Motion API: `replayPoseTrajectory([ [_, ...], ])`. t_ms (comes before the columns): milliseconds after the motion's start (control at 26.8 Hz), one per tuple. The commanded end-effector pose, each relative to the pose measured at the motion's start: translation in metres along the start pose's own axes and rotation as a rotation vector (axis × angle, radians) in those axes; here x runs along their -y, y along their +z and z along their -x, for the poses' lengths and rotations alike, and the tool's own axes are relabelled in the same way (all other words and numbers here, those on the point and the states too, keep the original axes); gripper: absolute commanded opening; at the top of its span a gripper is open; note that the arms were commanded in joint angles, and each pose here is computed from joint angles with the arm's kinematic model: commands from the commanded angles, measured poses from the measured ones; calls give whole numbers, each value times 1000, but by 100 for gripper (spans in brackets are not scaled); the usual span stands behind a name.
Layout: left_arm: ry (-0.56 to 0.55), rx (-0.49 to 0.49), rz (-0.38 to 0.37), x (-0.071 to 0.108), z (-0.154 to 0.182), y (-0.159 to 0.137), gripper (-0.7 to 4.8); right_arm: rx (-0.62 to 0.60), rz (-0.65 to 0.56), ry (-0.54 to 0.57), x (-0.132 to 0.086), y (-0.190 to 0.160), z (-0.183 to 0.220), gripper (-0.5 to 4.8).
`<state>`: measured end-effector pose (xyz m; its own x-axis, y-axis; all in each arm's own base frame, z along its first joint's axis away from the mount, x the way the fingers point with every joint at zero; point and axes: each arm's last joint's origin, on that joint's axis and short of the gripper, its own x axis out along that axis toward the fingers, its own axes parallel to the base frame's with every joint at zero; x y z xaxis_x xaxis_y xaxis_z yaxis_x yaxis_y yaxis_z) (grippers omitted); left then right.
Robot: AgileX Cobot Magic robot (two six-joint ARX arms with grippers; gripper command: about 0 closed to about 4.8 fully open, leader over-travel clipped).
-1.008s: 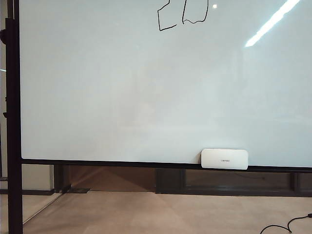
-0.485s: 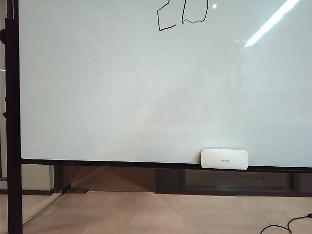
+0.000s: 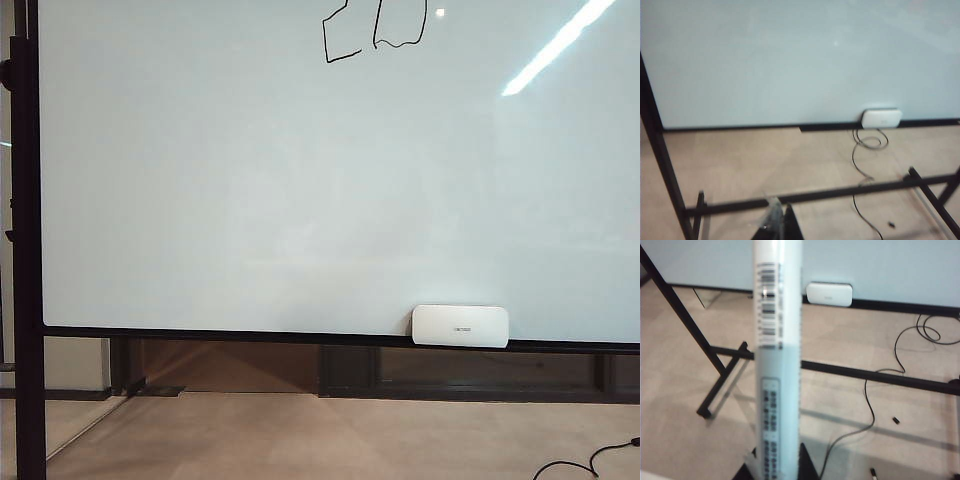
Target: Reach to the right to find the marker pen, pick it up, and write the number 20 on the whiteboard.
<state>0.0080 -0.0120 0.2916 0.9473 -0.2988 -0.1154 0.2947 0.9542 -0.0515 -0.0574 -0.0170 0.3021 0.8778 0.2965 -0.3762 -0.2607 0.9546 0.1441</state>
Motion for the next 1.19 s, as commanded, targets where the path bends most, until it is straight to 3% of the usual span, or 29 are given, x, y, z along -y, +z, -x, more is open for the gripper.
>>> replayPoseTrajectory([
  [37, -25, 65, -1, -10, -21, -9, -5, 9, 95, 2, 0, 1, -6, -1],
  [187, -44, 118, -21, -19, -39, -22, -5, 116, 108, 65, -2, 9, -40, -1],
  [261, -35, 120, -5, -22, -46, -29, -5, 218, 109, 140, -4, 13, -65, -1],
  [299, -30, 112, 39, -25, -51, -35, -5, 283, 119, 169, -4, 14, -80, -1],
  [373, -32, 109, 54, -28, -57, -43, -5, 371, 126, 178, -3, 11, -102, -1],
  [448, -15, 121, 25, -31, -62, -50, -5, 411, 126, 183, -1, 2, -125, -1],
  [523, 41, 123, -20, -34, -66, -56, -5, 414, 75, 194, 1, -12, -145, -1],
  [821, 112, 165, 27, -41, -75, -69, -5, 333, 38, 184, 8, -50, -182, -1],
  [1195, 3, 109, 57, -41, -90, -101, -5, 273, 25, 128, 12, -69, -195, -1],
])
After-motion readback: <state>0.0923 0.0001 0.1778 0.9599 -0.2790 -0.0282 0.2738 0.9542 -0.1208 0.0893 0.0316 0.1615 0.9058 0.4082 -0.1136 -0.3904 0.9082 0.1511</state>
